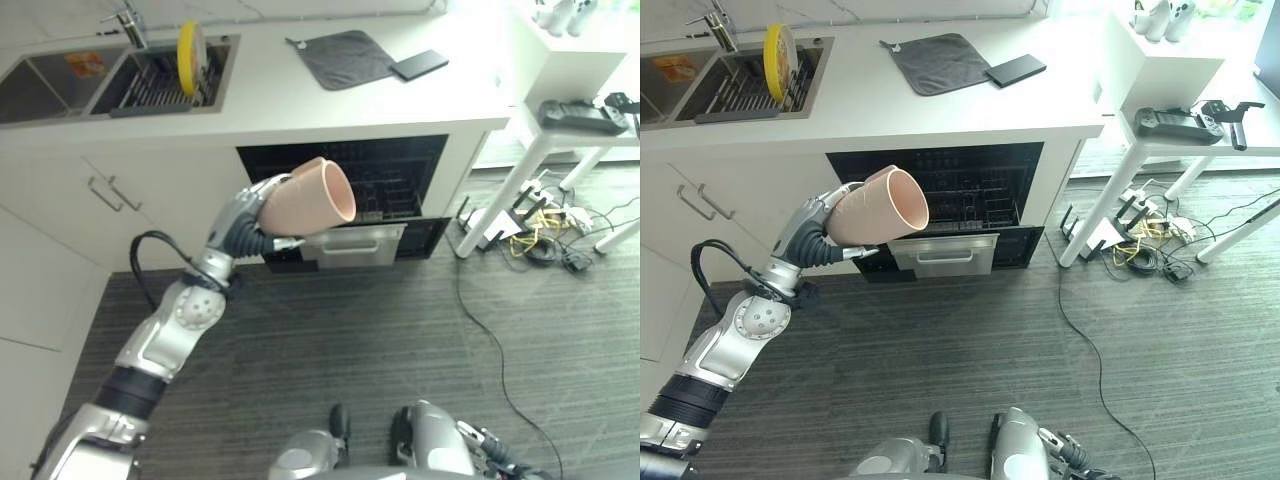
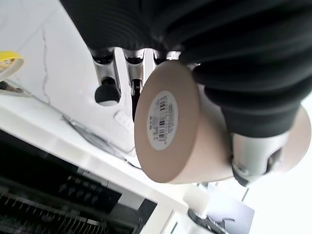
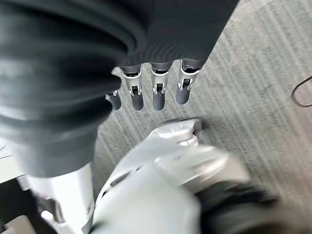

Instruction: Place the dishes in the dishwasher.

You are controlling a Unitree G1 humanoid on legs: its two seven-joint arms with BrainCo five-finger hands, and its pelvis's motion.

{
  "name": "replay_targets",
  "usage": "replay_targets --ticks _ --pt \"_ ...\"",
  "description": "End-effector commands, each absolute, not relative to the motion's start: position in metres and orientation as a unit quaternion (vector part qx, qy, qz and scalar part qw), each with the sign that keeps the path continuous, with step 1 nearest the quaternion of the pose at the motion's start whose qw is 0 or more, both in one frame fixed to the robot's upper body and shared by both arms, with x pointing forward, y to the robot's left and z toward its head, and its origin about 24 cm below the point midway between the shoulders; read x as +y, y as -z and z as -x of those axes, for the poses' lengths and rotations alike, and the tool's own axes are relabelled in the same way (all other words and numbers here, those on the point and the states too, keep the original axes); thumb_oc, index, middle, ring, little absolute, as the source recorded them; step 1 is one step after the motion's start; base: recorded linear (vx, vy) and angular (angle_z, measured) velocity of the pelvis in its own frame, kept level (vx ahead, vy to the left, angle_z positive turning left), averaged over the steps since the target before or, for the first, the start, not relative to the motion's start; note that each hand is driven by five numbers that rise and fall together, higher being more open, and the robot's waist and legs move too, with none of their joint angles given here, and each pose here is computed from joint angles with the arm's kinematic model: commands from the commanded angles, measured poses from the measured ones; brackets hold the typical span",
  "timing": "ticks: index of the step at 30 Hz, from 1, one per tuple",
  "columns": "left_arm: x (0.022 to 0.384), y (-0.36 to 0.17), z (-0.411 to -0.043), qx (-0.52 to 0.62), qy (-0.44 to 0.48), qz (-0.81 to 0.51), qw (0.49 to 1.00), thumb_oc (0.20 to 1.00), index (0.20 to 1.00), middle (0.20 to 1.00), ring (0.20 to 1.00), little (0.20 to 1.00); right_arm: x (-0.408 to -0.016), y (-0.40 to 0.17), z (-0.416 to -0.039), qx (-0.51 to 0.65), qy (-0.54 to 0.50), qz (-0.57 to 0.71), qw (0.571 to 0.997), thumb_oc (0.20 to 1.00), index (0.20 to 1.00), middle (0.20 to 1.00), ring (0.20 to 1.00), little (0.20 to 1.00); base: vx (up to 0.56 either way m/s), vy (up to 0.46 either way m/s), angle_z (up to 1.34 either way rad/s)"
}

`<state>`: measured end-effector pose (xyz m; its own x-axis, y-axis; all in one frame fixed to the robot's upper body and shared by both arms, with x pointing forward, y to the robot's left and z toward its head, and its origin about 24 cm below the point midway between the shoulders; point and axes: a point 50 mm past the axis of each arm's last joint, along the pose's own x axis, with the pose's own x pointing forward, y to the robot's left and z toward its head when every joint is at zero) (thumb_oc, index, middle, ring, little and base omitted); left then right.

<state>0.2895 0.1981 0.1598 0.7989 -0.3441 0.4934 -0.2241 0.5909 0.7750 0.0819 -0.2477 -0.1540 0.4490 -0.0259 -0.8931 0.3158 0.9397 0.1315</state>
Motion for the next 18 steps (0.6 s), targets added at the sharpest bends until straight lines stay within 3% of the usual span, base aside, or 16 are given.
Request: replay_targets --ticks 1,12,18 --pt "0.197 -0.184 -0.289 -0.367 0.012 -0.417 0.831 0.200 0.200 0.200 0.200 0.200 -0.254 0.155 -0.072 0.526 0.104 -0.130 0.834 1.000 1.000 1.000 1.000 1.000 0.20 -0.126 0.49" --pt "0.193 -0.180 -0.283 -0.363 0.017 -0.412 0.836 0.200 0.200 0.200 0.200 0.200 -0.257 0.154 -0.076 0.526 0.117 -0.133 0.832 1.000 1.000 1.000 1.000 1.000 0.17 -0.132 0.40" --pt "0.191 -0.183 -0.283 -0.375 0.017 -0.392 0.840 0.200 0.200 0.200 0.200 0.200 -0.279 0.148 -0.075 0.515 0.156 -0.130 0.833 1.000 1.000 1.000 1.000 1.000 0.15 0.089 0.29"
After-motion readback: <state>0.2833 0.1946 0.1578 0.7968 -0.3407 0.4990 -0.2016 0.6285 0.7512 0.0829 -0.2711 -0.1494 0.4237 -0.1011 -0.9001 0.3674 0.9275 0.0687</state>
